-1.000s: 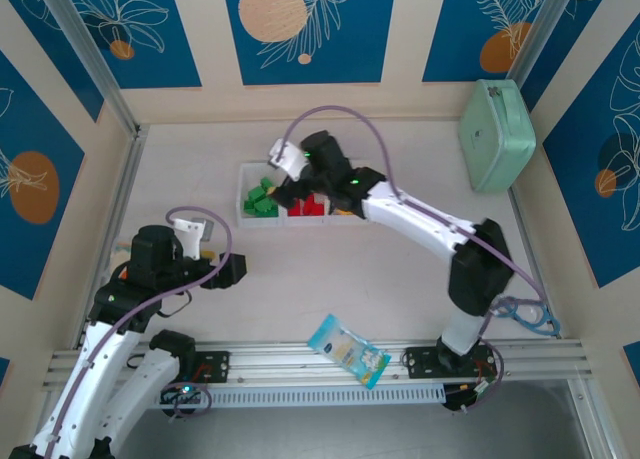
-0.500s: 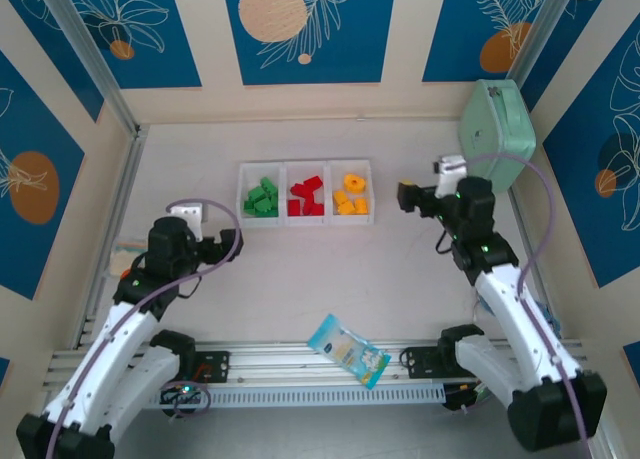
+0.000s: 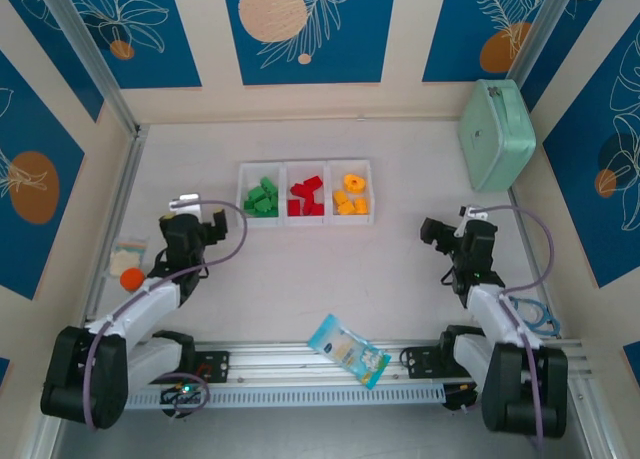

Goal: Sort the legos into containers by color
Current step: Reset both arms

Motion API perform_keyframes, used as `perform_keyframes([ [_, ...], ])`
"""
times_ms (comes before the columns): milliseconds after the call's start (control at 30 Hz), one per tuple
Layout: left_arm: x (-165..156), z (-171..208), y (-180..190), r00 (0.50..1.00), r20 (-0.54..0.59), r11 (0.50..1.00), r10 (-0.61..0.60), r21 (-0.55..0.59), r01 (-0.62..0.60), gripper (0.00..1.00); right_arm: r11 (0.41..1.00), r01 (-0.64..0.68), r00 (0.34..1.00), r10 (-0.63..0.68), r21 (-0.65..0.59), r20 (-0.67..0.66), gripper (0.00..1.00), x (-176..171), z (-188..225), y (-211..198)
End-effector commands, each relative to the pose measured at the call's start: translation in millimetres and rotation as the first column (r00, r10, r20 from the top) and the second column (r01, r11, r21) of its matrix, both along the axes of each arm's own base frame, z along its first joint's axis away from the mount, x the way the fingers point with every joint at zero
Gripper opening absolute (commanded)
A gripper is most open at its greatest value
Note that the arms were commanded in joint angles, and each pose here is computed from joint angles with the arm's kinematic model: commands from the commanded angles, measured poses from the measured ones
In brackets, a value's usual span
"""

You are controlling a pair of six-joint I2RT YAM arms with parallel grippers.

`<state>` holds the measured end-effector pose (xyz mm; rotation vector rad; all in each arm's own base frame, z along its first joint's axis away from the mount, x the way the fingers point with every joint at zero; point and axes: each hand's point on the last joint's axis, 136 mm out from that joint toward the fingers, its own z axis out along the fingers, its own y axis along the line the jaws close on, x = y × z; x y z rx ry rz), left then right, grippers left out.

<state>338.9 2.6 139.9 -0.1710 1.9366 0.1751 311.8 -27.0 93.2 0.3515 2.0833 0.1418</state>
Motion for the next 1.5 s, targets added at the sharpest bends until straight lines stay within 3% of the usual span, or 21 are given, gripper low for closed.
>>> perform_keyframes([
  [0, 4, 20, 34, 0.983, 0.124, 0.99, 0.138, -0.021, -0.137, 0.99, 1.0, -0.026, 0.989, 0.024, 0.011, 0.143, 0.99, 35, 22, 3],
  [200, 15, 2, 56, 0.979, 0.108, 0.985, 0.17, -0.025, -0.168, 0.99, 0.986, -0.144, 0.977, 0.156, -0.085, 0.149, 0.99, 77, 21, 28],
  [400, 29, -27, 47, 0.986, 0.121, 0.993, 0.111, -0.047, -0.106, 0.99, 0.937, -0.281, 0.923, 0.323, -0.206, 0.209, 0.99, 80, 6, 66],
  [600, 40, -30, 31, 0.997, 0.081, 1.0, 0.014, -0.027, -0.012, 0.99, 0.967, -0.197, 0.962, 0.222, -0.161, 0.158, 0.99, 85, 1, 46],
  [700, 48, -46, -7, 0.979, 0.045, 0.98, -0.199, 0.002, 0.199, 0.99, 0.967, -0.192, 0.964, 0.218, -0.167, 0.155, 0.99, 85, 1, 46],
  [733, 56, -45, -17, 0.962, 0.095, 0.966, -0.258, 0.015, 0.257, 0.99, 0.967, -0.192, 0.964, 0.218, -0.167, 0.153, 0.99, 85, 1, 46],
  [800, 51, -50, -14, 0.972, 0.027, 0.972, -0.235, -0.007, 0.236, 0.99, 0.967, -0.193, 0.964, 0.219, -0.168, 0.153, 0.99, 85, 1, 46],
  [867, 52, -41, -9, 0.971, 0.108, 0.977, -0.214, 0.01, 0.214, 0.99, 0.967, -0.193, 0.964, 0.219, -0.168, 0.154, 0.99, 85, 1, 46],
  [1067, 54, -45, -12, 0.971, 0.074, 0.974, -0.228, 0.003, 0.228, 0.99, 0.967, -0.194, 0.964, 0.219, -0.164, 0.154, 0.99, 85, 1, 46],
  [1167, 54, -46, -23, 0.954, 0.066, 0.957, -0.291, 0.004, 0.291, 0.99, 0.967, -0.194, 0.963, 0.22, -0.164, 0.155, 0.99, 85, 1, 46],
  [1267, 49, -45, -53, 0.881, 0.065, 0.883, -0.468, 0.015, 0.469, 0.99, 0.967, -0.196, 0.963, 0.221, -0.164, 0.153, 0.99, 85, 1, 46],
  [1467, 45, -43, -54, 0.878, 0.091, 0.882, -0.471, 0.024, 0.471, 0.99, 0.966, -0.201, 0.963, 0.225, -0.163, 0.151, 0.99, 85, 1, 47],
])
